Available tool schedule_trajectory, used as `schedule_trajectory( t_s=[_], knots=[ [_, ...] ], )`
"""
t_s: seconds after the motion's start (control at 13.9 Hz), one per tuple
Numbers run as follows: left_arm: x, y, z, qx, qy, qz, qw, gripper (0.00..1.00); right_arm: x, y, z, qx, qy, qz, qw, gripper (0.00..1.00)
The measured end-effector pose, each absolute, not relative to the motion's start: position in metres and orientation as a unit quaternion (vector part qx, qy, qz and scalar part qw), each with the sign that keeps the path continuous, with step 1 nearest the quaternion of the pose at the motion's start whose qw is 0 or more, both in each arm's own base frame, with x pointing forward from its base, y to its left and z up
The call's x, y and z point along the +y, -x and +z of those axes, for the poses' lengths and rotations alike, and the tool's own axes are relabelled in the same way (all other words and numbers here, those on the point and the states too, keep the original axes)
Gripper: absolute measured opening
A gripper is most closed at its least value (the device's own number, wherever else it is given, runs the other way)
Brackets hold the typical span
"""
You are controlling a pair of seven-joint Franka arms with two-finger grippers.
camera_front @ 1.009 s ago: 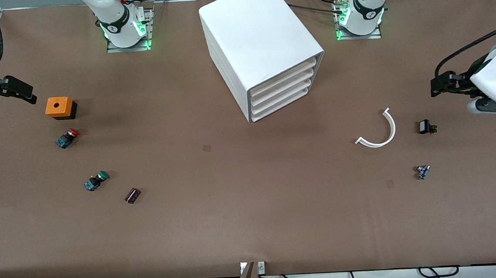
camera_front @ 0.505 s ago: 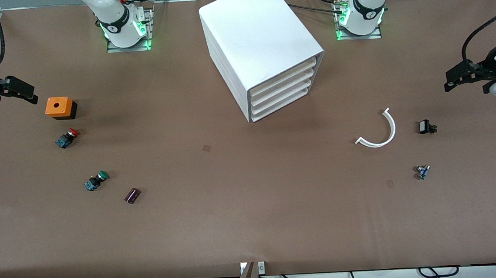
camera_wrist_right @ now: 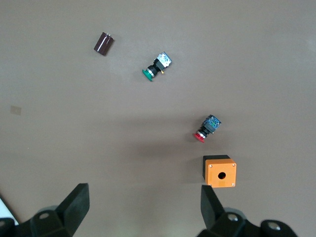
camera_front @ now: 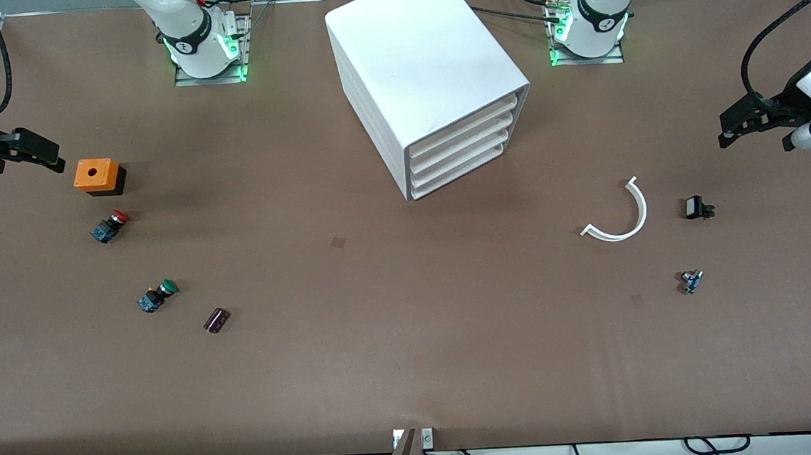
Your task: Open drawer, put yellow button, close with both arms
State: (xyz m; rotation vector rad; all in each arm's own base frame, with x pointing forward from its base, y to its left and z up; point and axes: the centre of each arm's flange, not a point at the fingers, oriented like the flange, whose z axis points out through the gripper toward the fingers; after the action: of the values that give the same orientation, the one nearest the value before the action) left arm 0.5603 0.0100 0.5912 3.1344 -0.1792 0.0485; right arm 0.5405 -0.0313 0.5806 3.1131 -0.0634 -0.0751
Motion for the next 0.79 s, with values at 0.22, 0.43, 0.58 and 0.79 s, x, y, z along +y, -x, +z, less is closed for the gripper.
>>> schedule_trajectory(
  t_s=[0.22,0.43,0.58,0.79],
  knots=[
    [0.0092,-0.5585,0.5949,-0.056,-0.998,0.019,0.000,1.00,-0.0306,-0.5408,0.5802,-0.019,-0.999,-0.024,0.013,1.00],
    [0.0104,-0.5578,0.5951,-0.055,-0.998,0.017,0.000,1.00,-0.0295,-0.5419,0.5808,-0.018,-1.000,-0.020,0.014,1.00],
    [0.0106,-0.5574,0.5948,-0.054,-0.998,0.015,0.000,1.00,-0.0295,-0.5422,0.5809,-0.018,-1.000,-0.019,0.014,1.00],
    [0.0109,-0.5573,0.5947,-0.054,-0.998,0.015,0.000,1.00,-0.0295,-0.5424,0.5810,-0.018,-1.000,-0.018,0.014,1.00]
  ],
)
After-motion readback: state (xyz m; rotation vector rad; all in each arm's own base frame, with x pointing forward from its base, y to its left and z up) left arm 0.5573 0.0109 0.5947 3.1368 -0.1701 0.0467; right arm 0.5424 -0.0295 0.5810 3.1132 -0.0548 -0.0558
